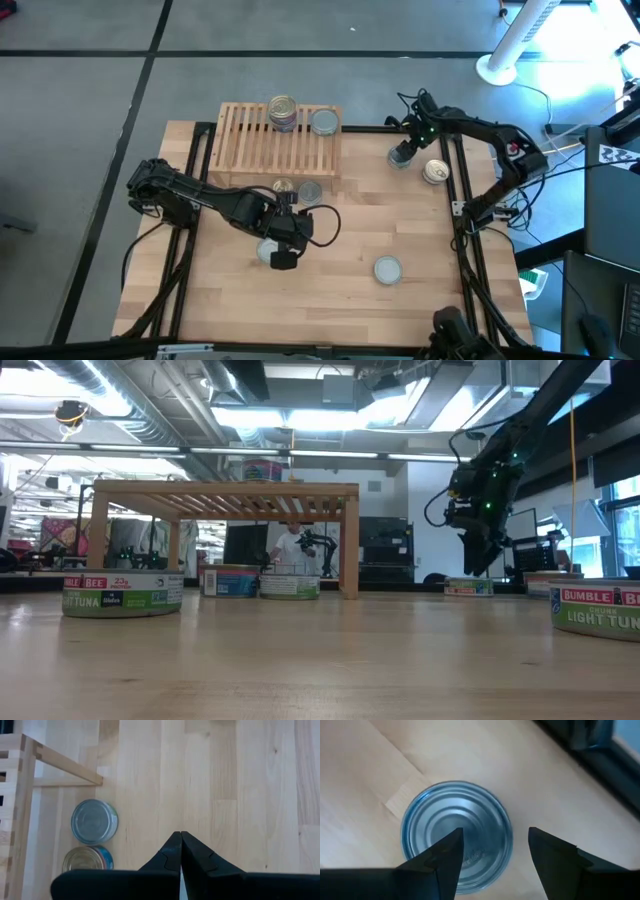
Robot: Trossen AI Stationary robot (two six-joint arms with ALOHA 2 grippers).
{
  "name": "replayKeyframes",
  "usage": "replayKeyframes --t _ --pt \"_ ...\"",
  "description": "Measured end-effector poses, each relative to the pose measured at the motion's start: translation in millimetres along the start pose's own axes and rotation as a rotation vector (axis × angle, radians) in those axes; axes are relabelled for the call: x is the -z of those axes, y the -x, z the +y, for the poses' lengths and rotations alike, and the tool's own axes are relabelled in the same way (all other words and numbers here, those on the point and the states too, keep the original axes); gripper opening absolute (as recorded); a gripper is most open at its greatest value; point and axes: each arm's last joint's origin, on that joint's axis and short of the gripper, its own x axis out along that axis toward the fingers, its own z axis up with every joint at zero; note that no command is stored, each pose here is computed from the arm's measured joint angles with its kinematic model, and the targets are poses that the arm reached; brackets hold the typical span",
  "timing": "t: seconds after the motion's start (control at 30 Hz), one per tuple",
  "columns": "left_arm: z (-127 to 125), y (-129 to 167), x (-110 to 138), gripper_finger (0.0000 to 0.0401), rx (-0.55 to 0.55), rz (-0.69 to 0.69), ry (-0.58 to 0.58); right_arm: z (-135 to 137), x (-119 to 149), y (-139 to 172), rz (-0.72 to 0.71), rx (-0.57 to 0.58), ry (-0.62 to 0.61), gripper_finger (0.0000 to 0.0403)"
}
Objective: Stack canned seafood by type on shelf
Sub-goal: Stack the green tuna can on top of the green tuna can on the shelf
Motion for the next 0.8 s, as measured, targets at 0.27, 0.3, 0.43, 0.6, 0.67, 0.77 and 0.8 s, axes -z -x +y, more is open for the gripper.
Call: replayKeyframes --t 0.27,0.3,0.43,0.6,0.67,0.77,0.8 --pt "0.0 0.0 -0.1 0.0001 0.000 -0.001 0.000 3.7 3.3 -11.9 0.033 -0.184 -0.062 0.0223" --pt "0.0 0.0 -0.1 0.0001 0.000 -0.001 0.000 5.8 3.9 -13.0 0.042 -0.215 -0.070 0.0223" --pt "-0.4 0.0 -1.5 0.0001 0.004 -0.015 0.007 18.8 8.3 -18.4 0.085 -0.273 -0.053 0.0223" --pt "-1.1 -0.5 -3.6 0.0001 0.008 -0.034 -0.001 50.3 13.7 -28.0 0.129 -0.326 0.038 0.0223" --pt "-2.4 -2.5 -6.1 0.0001 0.012 -0.052 -0.017 64.8 13.3 -31.1 0.134 -0.341 0.057 0.0223" --pt "-4.6 -10.2 -11.2 0.0001 0.012 -0.073 -0.069 86.2 9.7 -34.4 0.117 -0.357 0.085 0.0223" --pt "-6.0 -14.5 -12.4 0.0001 0.009 -0.071 -0.086 93.6 9.0 -35.3 0.111 -0.366 0.103 0.0223"
